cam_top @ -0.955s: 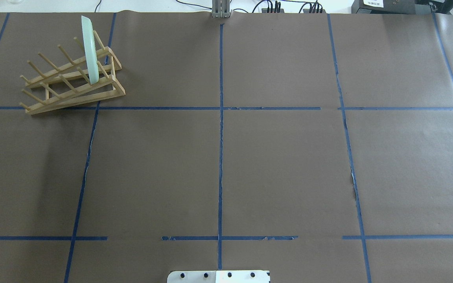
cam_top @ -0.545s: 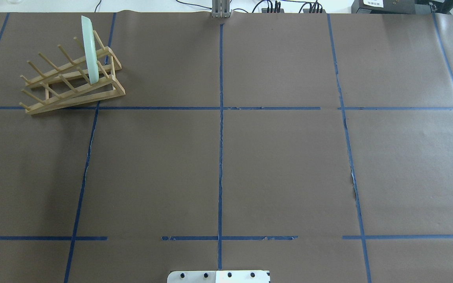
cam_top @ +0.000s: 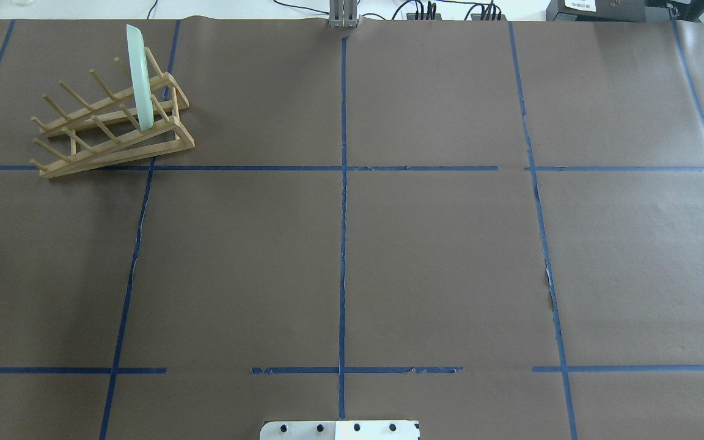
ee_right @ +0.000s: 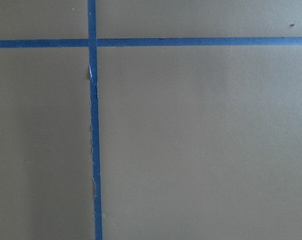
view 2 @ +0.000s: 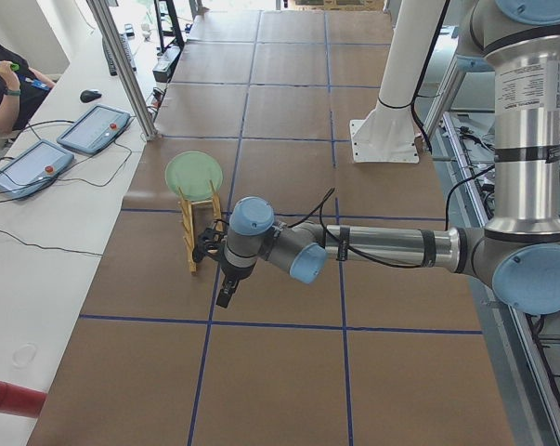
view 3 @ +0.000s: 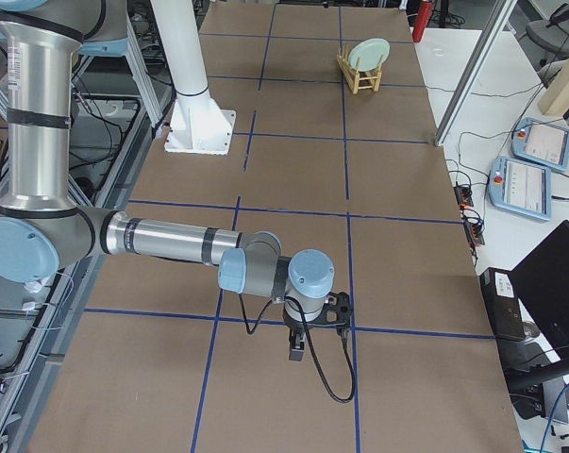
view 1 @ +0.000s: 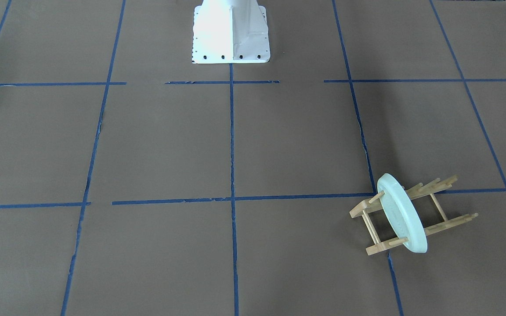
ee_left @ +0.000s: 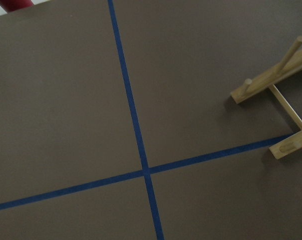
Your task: Place plate on rack
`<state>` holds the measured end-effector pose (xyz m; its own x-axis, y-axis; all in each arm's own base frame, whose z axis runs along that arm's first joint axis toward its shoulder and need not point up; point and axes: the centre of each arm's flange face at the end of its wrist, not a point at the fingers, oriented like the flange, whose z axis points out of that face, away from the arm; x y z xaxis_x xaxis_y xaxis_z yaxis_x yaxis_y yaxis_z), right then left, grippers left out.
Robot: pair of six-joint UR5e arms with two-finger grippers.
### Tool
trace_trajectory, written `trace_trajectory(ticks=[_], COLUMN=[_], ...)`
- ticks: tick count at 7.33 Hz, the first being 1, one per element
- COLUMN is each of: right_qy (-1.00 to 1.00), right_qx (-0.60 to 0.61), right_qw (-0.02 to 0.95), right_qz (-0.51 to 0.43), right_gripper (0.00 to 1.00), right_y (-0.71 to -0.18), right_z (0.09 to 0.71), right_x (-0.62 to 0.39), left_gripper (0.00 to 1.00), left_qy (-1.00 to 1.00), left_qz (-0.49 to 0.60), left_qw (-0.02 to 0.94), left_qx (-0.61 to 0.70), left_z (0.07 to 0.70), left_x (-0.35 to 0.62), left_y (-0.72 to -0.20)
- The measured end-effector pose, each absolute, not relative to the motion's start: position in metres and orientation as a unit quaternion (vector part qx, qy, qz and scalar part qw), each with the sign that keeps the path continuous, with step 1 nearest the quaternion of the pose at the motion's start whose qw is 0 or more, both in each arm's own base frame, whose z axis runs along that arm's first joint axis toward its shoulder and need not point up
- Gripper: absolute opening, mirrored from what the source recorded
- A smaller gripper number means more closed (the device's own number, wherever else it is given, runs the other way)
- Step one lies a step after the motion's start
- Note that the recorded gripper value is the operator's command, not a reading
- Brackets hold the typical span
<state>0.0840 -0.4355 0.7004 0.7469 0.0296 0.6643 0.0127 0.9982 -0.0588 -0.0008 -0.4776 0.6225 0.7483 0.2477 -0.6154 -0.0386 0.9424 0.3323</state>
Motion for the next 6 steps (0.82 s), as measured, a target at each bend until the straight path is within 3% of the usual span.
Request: trace_trajectory(ticks=[3,6], right_qy=[-0.356,-0.356], right_qx=[-0.030,-0.030], right_qw=[0.934,0.934], right_qz=[0.005,0.005], right_gripper=[1.00,1.00], right_y=[-0.435,-0.435], right_z=[0.701,0.701], right_x=[0.084,0.084], left_gripper=[1.00,1.00], left_qy=[0.370,0.373], left_qz=[0.081,0.065], left_qw=[0.922,0.925], left_qx=[0.077,0.029], left_z=[0.658,0.652], left_x=[-0.012,-0.022], left_y=[-0.468,-0.475])
